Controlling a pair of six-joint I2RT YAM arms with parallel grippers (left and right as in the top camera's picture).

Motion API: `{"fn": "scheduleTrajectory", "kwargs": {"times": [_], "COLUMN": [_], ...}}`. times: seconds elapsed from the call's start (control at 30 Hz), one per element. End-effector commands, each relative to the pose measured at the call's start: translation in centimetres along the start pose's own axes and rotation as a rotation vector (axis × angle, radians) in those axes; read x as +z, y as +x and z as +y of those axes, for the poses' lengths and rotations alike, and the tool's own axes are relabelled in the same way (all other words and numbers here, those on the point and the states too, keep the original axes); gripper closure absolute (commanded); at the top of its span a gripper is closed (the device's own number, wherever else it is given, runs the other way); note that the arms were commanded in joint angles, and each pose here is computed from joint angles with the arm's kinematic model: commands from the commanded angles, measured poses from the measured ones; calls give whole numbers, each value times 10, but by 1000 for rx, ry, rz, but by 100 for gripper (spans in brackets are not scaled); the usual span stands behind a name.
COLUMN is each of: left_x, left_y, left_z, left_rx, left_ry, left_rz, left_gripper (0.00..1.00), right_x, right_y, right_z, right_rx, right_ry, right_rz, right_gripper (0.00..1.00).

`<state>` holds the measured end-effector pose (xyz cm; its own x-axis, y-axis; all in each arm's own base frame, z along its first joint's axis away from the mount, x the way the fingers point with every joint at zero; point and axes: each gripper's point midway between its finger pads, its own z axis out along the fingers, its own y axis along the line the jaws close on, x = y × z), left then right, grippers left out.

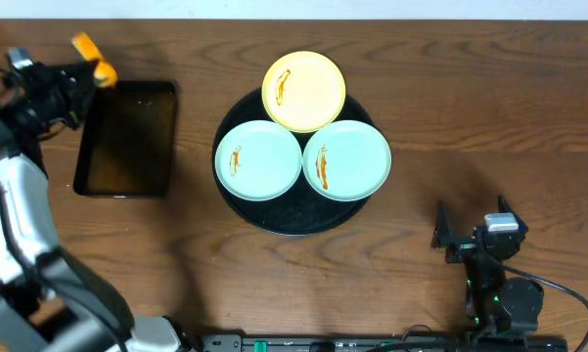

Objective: Clean dirty plates on tray and stack at the side
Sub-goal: 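Carry the sponge with the left gripper over the left green plate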

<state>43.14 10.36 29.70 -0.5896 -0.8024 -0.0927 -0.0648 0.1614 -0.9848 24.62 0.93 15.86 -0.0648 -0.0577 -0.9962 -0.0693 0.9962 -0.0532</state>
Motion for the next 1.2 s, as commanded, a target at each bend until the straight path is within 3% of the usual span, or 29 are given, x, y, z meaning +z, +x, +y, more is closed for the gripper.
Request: {"fn": "scheduleTrajectory", "kwargs": {"times": [0.0, 0.17, 0.3, 0.33, 0.37, 0.43, 0.5, 0.57, 0.77, 0.93, 1.17], "left_x": [-10, 0, 21, 25, 24, 16, -10, -25, -23, 18, 53], "left_y": [21, 56, 68, 63, 40, 18, -10, -15, 15, 82, 160], "left_z": [-57, -90, -88, -80, -53, -30, 5, 24, 52, 50, 74], "left_rx": [228, 426, 619, 701, 771, 765, 764, 778, 722, 682, 731], "left_ry": [49, 85, 51, 2, -181, -352, -632, -770, -826, -661, -743], "left_rz": [-24, 9, 0, -31, -140, -239, -364, -373, -223, 39, 280], "left_gripper": [93, 92, 93, 93, 92, 93, 93, 92, 92, 92, 92], "right_x": [0, 0, 0, 0, 0, 0, 0, 0, 0, 0, 0], "right_y": [0, 0, 0, 0, 0, 0, 0, 0, 0, 0, 0], "right_z": [2, 2, 2, 2, 2, 2, 2, 2, 2, 2, 2], "right_rx": [-10, -10, -10, -10, -10, -10, -10, -10, -10, -10, -10], "right_ry": [-5, -5, -5, -5, -5, -5, -5, -5, -5, -5, -5], "right_rz": [0, 0, 0, 0, 0, 0, 0, 0, 0, 0, 0], "right_gripper": [1, 1, 1, 1, 1, 1, 1, 1, 1, 1, 1]}}
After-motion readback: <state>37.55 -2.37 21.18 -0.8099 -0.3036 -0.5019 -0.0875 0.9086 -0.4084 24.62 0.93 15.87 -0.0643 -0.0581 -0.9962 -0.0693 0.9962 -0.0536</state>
